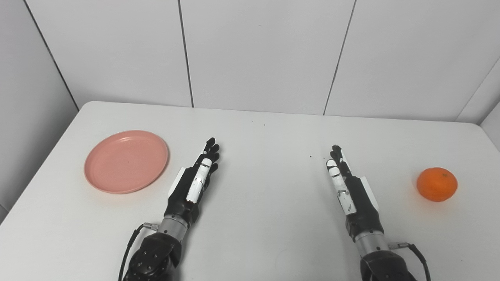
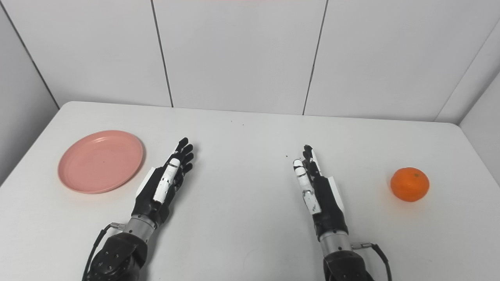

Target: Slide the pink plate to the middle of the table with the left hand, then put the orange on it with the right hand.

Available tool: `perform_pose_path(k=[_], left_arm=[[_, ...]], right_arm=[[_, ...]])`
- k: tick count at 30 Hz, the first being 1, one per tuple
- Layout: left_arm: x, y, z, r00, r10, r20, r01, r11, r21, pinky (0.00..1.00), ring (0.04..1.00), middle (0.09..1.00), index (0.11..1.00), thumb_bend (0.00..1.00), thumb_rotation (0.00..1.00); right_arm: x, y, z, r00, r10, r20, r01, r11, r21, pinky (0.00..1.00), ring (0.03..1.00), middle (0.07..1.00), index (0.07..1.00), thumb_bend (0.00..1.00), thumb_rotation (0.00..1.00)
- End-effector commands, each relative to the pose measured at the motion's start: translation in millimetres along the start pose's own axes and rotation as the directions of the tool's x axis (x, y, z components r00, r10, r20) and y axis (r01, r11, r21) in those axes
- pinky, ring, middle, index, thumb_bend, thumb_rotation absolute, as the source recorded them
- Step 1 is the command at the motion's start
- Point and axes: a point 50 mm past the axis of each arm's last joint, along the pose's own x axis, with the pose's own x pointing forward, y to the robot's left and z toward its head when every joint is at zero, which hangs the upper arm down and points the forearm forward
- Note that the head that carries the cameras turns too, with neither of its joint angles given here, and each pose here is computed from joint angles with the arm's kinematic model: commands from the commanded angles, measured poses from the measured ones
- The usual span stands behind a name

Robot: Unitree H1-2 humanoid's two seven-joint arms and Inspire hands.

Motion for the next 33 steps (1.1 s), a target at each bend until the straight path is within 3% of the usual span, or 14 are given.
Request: perform_pose_path(k=[1, 20, 28, 33], left_arm=[[7.8, -5.4, 14.8, 0.998, -0.010, 0.060, 0.010, 1.000, -0.007, 1.00, 1.000, 1.000, 1.000, 0.40, 1.00], [16.4, -35.2, -10.0, 0.997, -0.054, 0.055, 0.056, 0.998, -0.030, 1.00, 1.000, 1.000, 1.000, 0.37, 1.00], [21.2, -46.9, -11.7, 0.998, -0.040, 0.047, 0.042, 0.998, -0.046, 1.00, 1.000, 1.000, 1.000, 0.33, 1.00], [21.2, -48.3, -11.6, 0.998, -0.041, 0.048, 0.043, 0.998, -0.036, 1.00, 1.000, 1.000, 1.000, 0.32, 1.00]], right_arm=[[3.5, -3.8, 11.5, 0.999, 0.001, 0.054, -0.001, 1.000, -0.007, 1.00, 0.998, 1.000, 1.000, 0.21, 1.00], [-3.7, -30.7, -9.0, 0.995, 0.053, 0.084, -0.057, 0.998, 0.038, 1.00, 0.991, 0.996, 0.987, 0.12, 1.00], [-1.8, -36.7, -14.5, 0.995, 0.075, 0.073, -0.080, 0.994, 0.070, 1.00, 1.000, 1.000, 0.999, 0.15, 1.00], [-3.0, -37.4, -12.6, 0.994, 0.078, 0.073, -0.083, 0.994, 0.065, 1.00, 1.000, 1.000, 1.000, 0.10, 1.00]])
